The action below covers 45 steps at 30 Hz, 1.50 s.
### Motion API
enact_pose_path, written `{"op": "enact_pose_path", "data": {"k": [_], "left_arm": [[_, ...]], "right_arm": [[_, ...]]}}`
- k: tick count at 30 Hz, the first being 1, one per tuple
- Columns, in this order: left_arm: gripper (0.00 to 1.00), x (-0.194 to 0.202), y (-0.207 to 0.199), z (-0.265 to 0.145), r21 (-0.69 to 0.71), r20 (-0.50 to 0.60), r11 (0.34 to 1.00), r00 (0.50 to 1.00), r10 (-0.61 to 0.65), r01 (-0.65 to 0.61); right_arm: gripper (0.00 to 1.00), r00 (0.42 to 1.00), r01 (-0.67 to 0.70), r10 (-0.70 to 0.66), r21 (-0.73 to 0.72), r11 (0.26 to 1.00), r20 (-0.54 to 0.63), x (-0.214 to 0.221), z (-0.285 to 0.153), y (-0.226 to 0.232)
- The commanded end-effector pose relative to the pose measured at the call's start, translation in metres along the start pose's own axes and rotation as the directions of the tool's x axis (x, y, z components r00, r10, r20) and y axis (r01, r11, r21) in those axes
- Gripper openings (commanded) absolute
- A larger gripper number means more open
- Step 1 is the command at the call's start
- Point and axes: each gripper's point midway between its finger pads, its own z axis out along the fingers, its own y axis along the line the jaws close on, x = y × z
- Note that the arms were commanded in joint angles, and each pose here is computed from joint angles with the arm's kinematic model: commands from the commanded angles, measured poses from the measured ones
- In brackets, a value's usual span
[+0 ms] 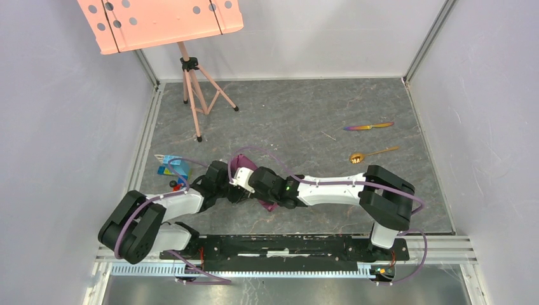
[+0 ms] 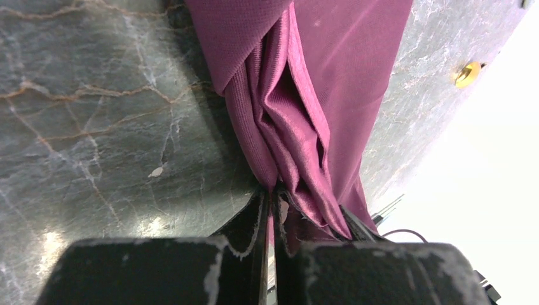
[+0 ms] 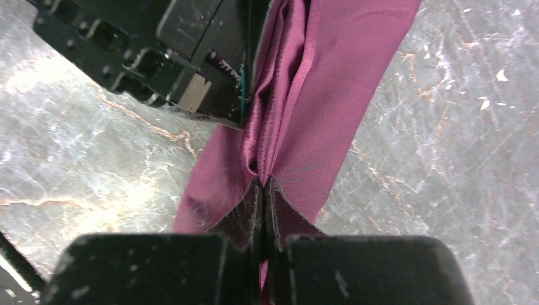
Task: Fold the napkin into a case and place the utensils inside
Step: Smooth out the smaller rectangle-folded napkin at the center of the board.
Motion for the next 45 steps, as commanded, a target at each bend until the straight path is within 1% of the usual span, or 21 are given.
{"op": "enact_pose_path", "data": {"k": [1, 2, 4, 8, 11, 18, 23, 27, 32, 34, 38, 40, 42, 45], "left_arm": [[0.04, -0.002, 0.025, 0.0, -0.083, 0.064, 0.995, 0.997, -0.05, 0.055], [0.04, -0.004, 0.024, 0.0, -0.078, 0.071, 0.995, 0.996, -0.051, 0.056], [0.03, -0.005, 0.025, -0.002, -0.079, 0.085, 0.995, 0.995, -0.053, 0.059], [0.02, -0.006, 0.024, -0.003, -0.075, 0.095, 0.996, 0.994, -0.048, 0.055], [0.02, -0.005, 0.027, -0.002, -0.087, 0.09, 0.995, 0.995, -0.043, 0.051], [0.02, 0.0, 0.027, 0.002, -0.08, 0.076, 0.996, 0.996, -0.04, 0.046], [0.02, 0.001, 0.021, 0.004, -0.07, 0.075, 0.997, 0.997, -0.03, 0.035], [0.02, 0.002, 0.021, 0.003, -0.069, 0.074, 0.997, 0.997, -0.025, 0.03], [0.02, 0.004, 0.025, 0.003, -0.075, 0.073, 0.997, 0.997, -0.02, 0.025], [0.04, 0.004, 0.027, 0.002, -0.08, 0.073, 0.996, 0.997, -0.019, 0.025], [0.11, 0.005, 0.035, -0.003, -0.107, 0.082, 0.994, 0.997, -0.011, 0.02], [0.15, 0.004, 0.039, -0.009, -0.117, 0.087, 0.993, 0.996, 0.002, 0.008], [0.18, 0.001, 0.035, -0.02, -0.101, 0.093, 0.995, 0.995, 0.018, -0.008], [0.25, -0.011, 0.016, -0.041, -0.056, 0.119, 0.997, 0.991, 0.057, -0.05]], "right_arm": [[0.0, 0.991, -0.111, 0.116, -0.066, 0.992, 0.067, -0.023, -0.004, 0.014], [0.0, 0.991, -0.112, 0.116, -0.066, 0.992, 0.06, -0.02, -0.002, 0.015], [0.0, 0.983, -0.172, 0.175, -0.065, 0.983, 0.052, -0.013, 0.002, 0.017], [0.0, 0.963, -0.254, 0.258, -0.054, 0.966, 0.081, -0.003, 0.009, 0.014], [0.0, 0.945, -0.309, 0.316, -0.089, 0.947, 0.084, -0.007, 0.009, 0.012], [0.0, 0.933, -0.328, 0.339, -0.104, 0.939, 0.121, -0.023, -0.009, 0.006], [0.0, 0.924, -0.361, 0.374, -0.136, 0.923, 0.083, -0.016, 0.002, 0.015], [0.0, 0.904, -0.399, 0.417, -0.166, 0.902, 0.09, -0.014, 0.01, 0.018], [0.0, 0.9, -0.421, 0.433, -0.151, 0.894, 0.054, 0.007, 0.024, 0.018], [0.0, 0.896, -0.434, 0.442, -0.14, 0.89, 0.038, 0.02, 0.03, 0.018], [0.0, 0.894, -0.446, 0.448, -0.11, 0.888, -0.003, 0.046, 0.038, 0.017], [0.0, 0.895, -0.445, 0.446, -0.104, 0.89, -0.012, 0.052, 0.037, 0.016], [0.0, 0.897, -0.441, 0.443, -0.11, 0.891, -0.009, 0.053, 0.036, 0.017], [0.0, 0.899, -0.435, 0.438, -0.118, 0.892, -0.008, 0.054, 0.035, 0.018]]}}
